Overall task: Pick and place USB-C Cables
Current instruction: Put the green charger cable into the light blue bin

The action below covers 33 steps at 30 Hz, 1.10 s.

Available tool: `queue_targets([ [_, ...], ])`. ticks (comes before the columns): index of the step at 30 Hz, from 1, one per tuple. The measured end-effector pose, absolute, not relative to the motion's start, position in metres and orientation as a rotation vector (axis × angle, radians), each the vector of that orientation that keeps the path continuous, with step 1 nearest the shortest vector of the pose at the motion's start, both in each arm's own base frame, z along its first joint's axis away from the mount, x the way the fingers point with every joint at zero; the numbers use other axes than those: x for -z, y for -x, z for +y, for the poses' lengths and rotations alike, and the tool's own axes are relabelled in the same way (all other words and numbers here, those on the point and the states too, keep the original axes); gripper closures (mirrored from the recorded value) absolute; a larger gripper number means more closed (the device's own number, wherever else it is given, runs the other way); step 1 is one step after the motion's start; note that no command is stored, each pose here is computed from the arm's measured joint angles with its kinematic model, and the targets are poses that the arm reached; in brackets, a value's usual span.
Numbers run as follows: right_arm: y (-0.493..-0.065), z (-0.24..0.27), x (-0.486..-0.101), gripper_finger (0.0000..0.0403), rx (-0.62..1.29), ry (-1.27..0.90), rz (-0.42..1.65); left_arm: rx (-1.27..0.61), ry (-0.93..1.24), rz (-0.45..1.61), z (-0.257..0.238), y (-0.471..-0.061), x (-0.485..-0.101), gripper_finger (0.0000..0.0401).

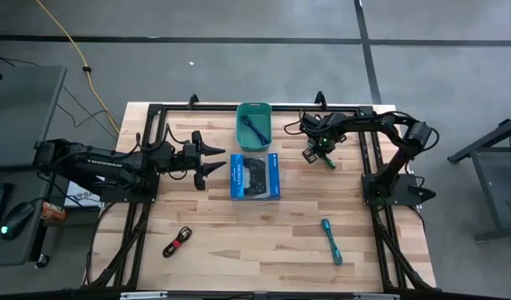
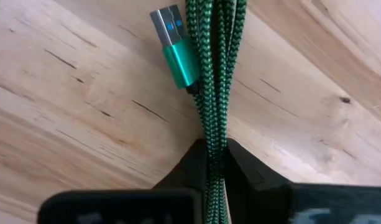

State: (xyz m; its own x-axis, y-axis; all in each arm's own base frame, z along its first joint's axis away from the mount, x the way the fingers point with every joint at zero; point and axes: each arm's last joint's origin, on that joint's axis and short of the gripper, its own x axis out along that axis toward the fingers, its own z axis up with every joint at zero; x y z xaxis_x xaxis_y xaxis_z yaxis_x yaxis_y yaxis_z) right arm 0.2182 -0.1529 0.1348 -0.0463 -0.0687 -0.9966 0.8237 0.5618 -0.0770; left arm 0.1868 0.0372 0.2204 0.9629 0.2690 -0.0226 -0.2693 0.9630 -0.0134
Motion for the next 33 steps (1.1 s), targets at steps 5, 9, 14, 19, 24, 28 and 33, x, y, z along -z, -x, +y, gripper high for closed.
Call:
queue_targets([
  [5, -0.218, -0.153, -0.135, 0.0374, 0.820, -0.684, 1.445, -0.273, 0.016, 0.021, 0.037, -0.187, -0.220, 0.0231],
  [9, -0.218, -0.153, -0.135, 0.0376, 0.817, -0.680, 1.446, -0.273, 0.016, 0.021, 0.037, -0.187, -0.220, 0.0231],
  [14, -0.218, -0.153, -0.136, 0.0392, 0.789, -0.650, 1.449, -0.273, 0.016, 0.020, 0.037, -0.187, -0.220, 0.0231],
  [19, -0.222, -0.149, -0.157, 0.0393, 0.754, -0.577, 1.332, -0.272, 0.016, 0.020, 0.037, -0.187, -0.220, 0.0231],
  [24, -0.230, -0.133, -0.191, 0.0394, 0.668, -0.513, 1.092, -0.272, 0.019, 0.042, 0.037, -0.187, -0.218, 0.0231],
  [28, -0.233, -0.116, -0.206, 0.0395, 0.529, -0.472, 0.837, -0.272, 0.029, 0.043, 0.037, -0.187, -0.218, 0.0231],
  [33, -0.234, -0.092, -0.204, 0.0395, 0.350, -0.439, 0.484, -0.272, 0.028, 0.038, 0.037, -0.187, -0.219, 0.0231],
])
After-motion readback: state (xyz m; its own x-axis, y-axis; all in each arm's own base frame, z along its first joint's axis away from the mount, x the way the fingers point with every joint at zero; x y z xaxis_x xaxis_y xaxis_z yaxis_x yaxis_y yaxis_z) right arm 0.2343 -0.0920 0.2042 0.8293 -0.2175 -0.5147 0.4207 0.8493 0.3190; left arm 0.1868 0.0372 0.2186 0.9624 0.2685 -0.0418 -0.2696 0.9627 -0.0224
